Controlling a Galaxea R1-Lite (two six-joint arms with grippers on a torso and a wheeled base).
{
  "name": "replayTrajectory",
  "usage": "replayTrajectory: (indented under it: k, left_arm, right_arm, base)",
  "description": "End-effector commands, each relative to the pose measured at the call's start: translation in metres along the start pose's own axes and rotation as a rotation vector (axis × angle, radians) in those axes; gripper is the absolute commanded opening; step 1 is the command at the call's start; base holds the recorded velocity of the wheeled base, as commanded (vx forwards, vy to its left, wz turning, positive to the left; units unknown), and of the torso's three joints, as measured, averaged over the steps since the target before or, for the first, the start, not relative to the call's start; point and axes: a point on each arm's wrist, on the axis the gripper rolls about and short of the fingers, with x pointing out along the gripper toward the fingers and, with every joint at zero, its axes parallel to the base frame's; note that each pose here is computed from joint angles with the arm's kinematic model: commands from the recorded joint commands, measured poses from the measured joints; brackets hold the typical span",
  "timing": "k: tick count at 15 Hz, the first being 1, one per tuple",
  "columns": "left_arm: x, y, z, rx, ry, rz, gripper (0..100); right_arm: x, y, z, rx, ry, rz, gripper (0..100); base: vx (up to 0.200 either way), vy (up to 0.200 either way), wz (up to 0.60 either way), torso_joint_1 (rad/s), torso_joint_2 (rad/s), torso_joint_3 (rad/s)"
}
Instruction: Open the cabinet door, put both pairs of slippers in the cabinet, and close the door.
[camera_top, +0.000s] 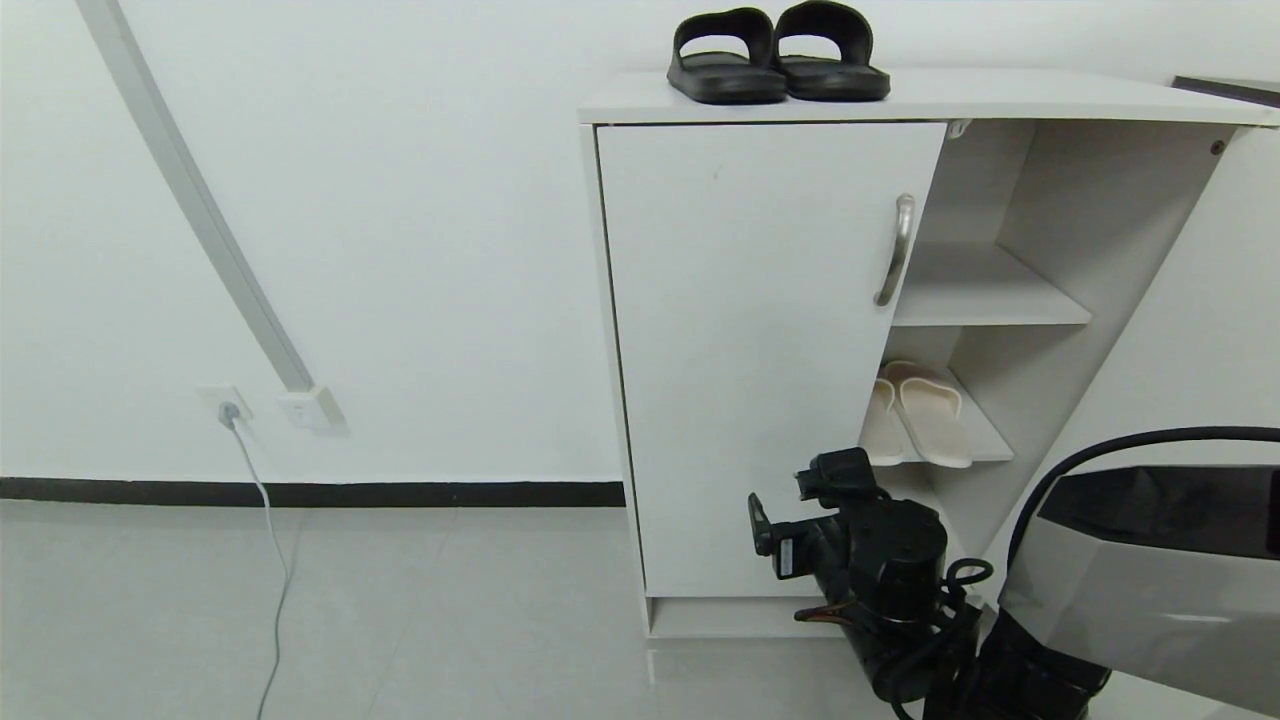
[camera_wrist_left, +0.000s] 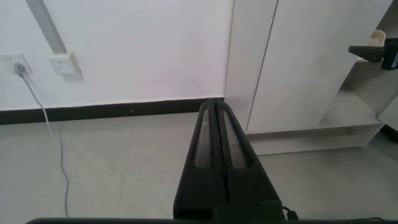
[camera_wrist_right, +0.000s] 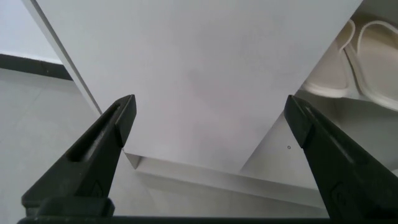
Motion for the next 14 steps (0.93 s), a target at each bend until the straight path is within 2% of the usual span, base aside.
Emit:
replayTrajectory:
  k: [1, 6, 14]
  left_arm:
    - [0.0001, 0.0, 0.0, 0.0, 0.001, 0.0, 0]
    - [0.0001, 0.0, 0.0, 0.0, 0.001, 0.0, 0]
    - [0.0001, 0.0, 0.0, 0.001, 0.001, -0.001, 0]
  right_arm:
    - [-0.0005, 0.0008, -0.0009, -0.001, 0.001, 0.003, 100]
    - [-0.0012, 0.001, -0.0015, -0.004, 0.004, 0.004, 100]
    - [-0.0008, 0.0001, 0.0019, -0.013, -0.022, 0.001, 100]
  base:
    - [0.0, 0.0, 0.0, 0.0, 0.0, 0.0]
    - [0.0, 0.0, 0.0, 0.001, -0.05, -0.052]
    - [0.0, 0.0, 0.0, 0.062, -0.41, -0.345]
